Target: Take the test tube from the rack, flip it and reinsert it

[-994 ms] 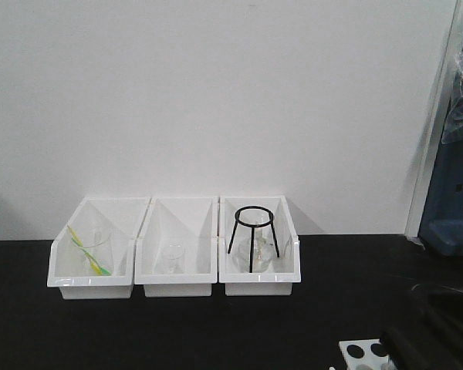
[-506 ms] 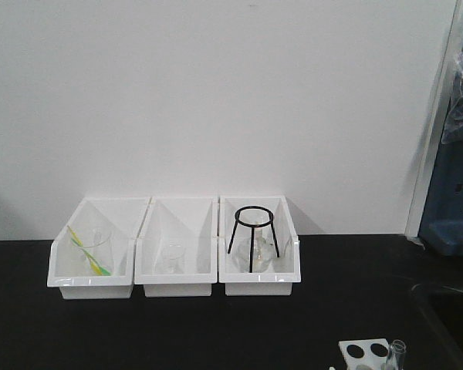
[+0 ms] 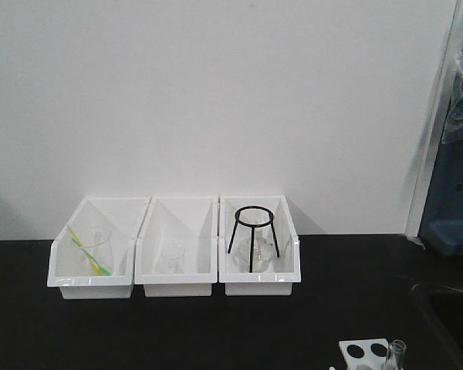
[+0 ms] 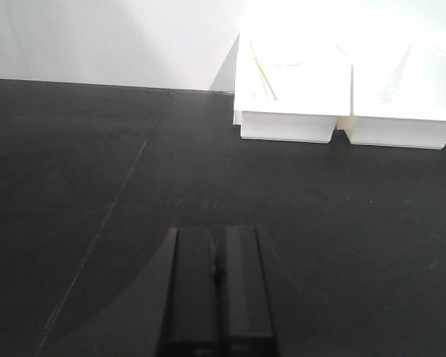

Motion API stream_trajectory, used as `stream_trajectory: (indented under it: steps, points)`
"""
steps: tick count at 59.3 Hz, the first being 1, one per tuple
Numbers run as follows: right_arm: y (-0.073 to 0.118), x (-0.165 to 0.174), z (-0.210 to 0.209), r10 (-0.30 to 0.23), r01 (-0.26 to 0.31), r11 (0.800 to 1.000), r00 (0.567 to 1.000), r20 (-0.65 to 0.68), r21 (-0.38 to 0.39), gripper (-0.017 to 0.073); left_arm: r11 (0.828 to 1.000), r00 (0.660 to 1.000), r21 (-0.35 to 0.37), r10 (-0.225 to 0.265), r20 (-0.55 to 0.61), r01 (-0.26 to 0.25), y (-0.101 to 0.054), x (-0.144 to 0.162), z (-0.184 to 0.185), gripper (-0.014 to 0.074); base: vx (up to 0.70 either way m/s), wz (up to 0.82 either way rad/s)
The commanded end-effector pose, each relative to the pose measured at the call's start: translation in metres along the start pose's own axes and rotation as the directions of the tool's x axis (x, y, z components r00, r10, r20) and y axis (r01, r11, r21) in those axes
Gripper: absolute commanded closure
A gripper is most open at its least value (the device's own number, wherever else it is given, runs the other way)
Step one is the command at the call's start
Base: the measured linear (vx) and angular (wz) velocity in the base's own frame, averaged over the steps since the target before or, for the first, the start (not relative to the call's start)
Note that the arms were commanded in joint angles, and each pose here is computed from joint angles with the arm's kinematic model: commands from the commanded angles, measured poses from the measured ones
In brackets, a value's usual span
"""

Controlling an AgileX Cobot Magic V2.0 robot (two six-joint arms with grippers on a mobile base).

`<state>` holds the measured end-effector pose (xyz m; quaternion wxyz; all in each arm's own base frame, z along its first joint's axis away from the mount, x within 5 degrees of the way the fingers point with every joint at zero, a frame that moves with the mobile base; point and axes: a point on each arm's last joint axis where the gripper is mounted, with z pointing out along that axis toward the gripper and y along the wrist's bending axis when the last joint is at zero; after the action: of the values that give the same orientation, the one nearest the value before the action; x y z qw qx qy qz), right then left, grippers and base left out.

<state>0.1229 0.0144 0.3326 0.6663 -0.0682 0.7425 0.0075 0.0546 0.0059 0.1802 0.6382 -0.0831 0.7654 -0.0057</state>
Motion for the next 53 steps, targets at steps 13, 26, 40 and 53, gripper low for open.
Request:
stream_trajectory:
  steps: [13, 26, 40, 53]
  points:
    - [0.0, -0.019, -0.003, -0.013, 0.014, 1.0, 0.994, 0.108, -0.006, 0.0571, 1.0, 0.996, 0.022, -0.005, 0.086, 0.003, -0.002, -0.007, -0.001, 0.06, 0.0, 0.0]
    - [0.002, 0.005, -0.024, 0.056, -0.053, 0.998, 0.992, 0.114, -0.03, 0.0571, 1.0, 0.996, 0.022, -0.005, 0.086, 0.003, -0.002, -0.007, -0.001, 0.06, 0.0, 0.0]
    - [0.008, 0.09, -0.049, 0.025, -0.022, 0.999, 0.995, 0.098, -0.035, 0.0571, 1.0, 0.996, 0.022, -0.005, 0.086, 0.003, -0.002, -0.007, -0.001, 0.06, 0.0, 0.0]
    - [0.008, 0.141, -0.052, 0.075, -0.078, 0.997, 0.992, 0.106, 0.025, 0.0571, 1.0, 0.996, 0.022, -0.005, 0.085, 0.003, -0.002, -0.007, -0.001, 0.06, 0.0, 0.0]
